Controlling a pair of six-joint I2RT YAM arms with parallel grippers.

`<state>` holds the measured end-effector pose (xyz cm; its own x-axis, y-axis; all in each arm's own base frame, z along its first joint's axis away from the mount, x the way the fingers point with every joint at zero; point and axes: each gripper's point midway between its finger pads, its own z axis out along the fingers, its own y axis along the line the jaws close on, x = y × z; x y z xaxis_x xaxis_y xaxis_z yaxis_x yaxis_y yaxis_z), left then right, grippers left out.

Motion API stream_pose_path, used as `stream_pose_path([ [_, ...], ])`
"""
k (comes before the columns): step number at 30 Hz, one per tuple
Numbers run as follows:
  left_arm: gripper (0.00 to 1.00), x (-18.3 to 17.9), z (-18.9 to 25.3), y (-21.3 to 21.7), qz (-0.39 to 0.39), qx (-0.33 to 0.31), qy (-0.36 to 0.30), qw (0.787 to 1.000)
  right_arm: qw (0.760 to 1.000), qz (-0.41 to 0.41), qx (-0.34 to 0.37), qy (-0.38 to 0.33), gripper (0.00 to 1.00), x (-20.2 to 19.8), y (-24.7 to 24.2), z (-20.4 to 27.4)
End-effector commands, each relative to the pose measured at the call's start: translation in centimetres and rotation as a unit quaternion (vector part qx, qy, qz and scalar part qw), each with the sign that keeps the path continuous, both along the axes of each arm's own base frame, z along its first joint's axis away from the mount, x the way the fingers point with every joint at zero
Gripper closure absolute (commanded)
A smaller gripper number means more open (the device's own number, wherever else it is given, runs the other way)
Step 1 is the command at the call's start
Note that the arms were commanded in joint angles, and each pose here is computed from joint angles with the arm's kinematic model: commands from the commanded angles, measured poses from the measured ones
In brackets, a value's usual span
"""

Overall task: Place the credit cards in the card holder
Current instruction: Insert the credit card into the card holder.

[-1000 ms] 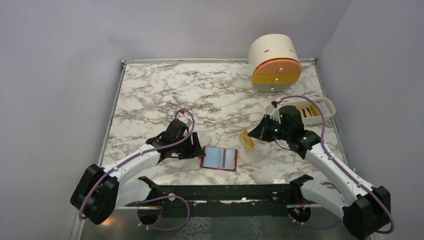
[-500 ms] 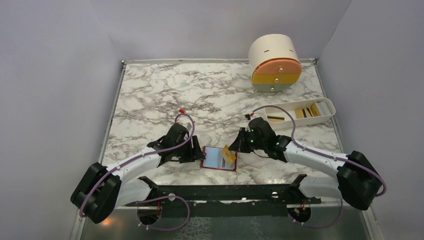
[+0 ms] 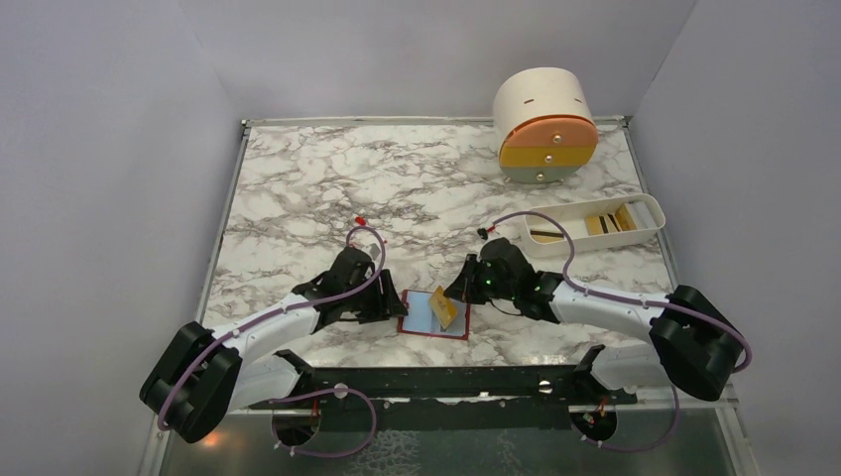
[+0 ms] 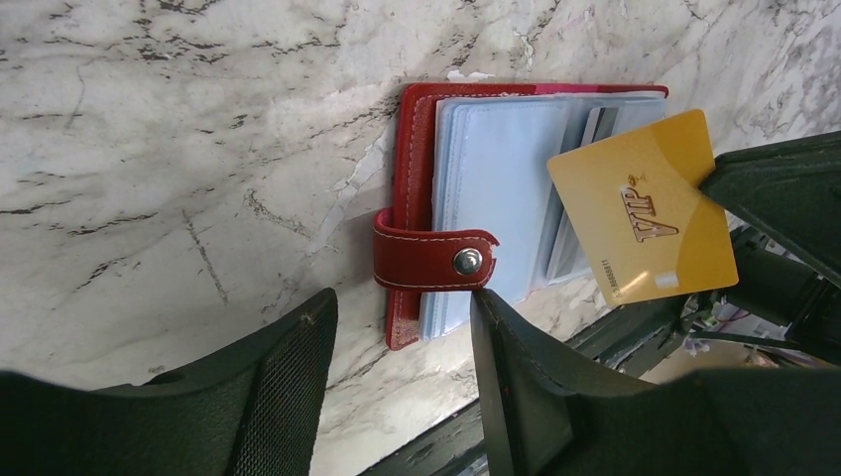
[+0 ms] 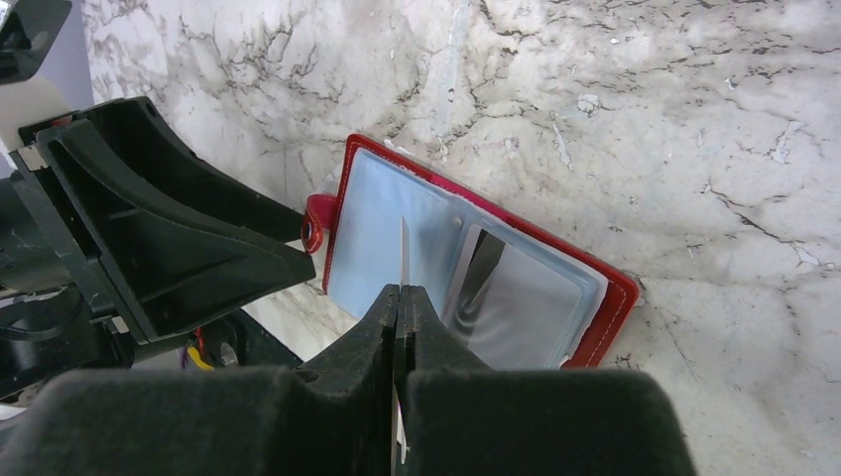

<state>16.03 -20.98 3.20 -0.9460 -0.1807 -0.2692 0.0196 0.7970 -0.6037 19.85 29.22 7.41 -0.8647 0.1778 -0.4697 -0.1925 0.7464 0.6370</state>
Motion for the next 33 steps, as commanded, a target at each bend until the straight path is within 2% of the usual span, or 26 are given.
stream_pose_path([
  [1,0.47,0.1,-0.2,-0.1,0.001,-0.002,-0.005,1.0,0.999,-0.028,-0.005,-0.015,0.99,0.7,-0.4,-0.2],
  [14,0.41,1.0,-0.5,-0.4,-0.001,0.003,-0.018,1.0,0.999,-0.047,-0.02,-0.015,0.99,0.7,-1.5,-0.8],
  [33,0.44,1.3,-1.0,-0.4,0.0,0.014,-0.017,1.0,0.999,-0.042,-0.018,-0.004,0.99,0.0,-1.7,-1.8],
])
